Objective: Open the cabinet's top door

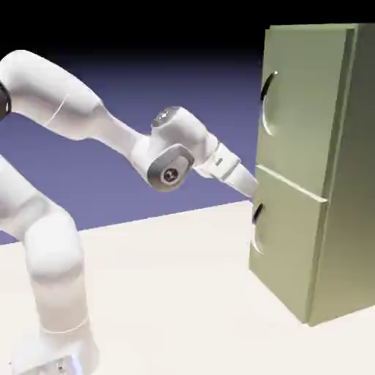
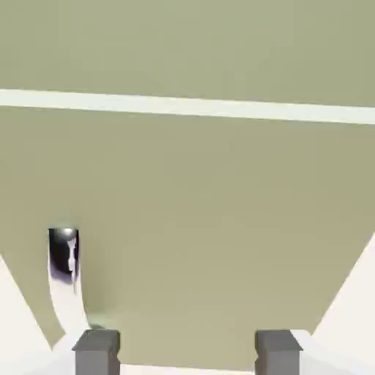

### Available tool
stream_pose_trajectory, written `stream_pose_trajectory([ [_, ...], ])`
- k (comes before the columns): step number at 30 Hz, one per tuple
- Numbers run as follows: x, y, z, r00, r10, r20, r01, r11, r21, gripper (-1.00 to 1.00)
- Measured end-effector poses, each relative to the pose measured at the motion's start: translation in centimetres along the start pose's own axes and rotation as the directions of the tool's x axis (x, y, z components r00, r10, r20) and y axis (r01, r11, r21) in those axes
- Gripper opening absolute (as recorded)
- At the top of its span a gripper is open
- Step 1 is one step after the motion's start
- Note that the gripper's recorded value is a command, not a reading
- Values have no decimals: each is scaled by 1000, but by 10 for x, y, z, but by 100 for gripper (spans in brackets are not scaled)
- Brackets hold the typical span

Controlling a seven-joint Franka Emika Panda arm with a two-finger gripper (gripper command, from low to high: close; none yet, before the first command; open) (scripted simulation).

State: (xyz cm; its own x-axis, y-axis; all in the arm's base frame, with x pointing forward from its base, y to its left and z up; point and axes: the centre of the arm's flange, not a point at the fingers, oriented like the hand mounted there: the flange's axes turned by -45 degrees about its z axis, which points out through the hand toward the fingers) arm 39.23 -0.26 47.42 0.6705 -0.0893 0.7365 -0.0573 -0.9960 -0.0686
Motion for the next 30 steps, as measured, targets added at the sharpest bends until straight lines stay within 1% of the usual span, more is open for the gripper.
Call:
stream_pose_trajectory([
  [6,27,11,-20,949,306,-78,-305,952,22,0],
  [12,49,18,-40,805,578,-137,-571,816,90,0],
  [17,62,21,-55,629,761,-155,-742,648,172,0],
  [21,70,20,-66,464,874,-146,-839,487,245,0],
  [25,76,17,-75,288,951,-112,-897,309,317,0],
  [30,82,10,-84,63,997,-38,-915,73,396,0],
])
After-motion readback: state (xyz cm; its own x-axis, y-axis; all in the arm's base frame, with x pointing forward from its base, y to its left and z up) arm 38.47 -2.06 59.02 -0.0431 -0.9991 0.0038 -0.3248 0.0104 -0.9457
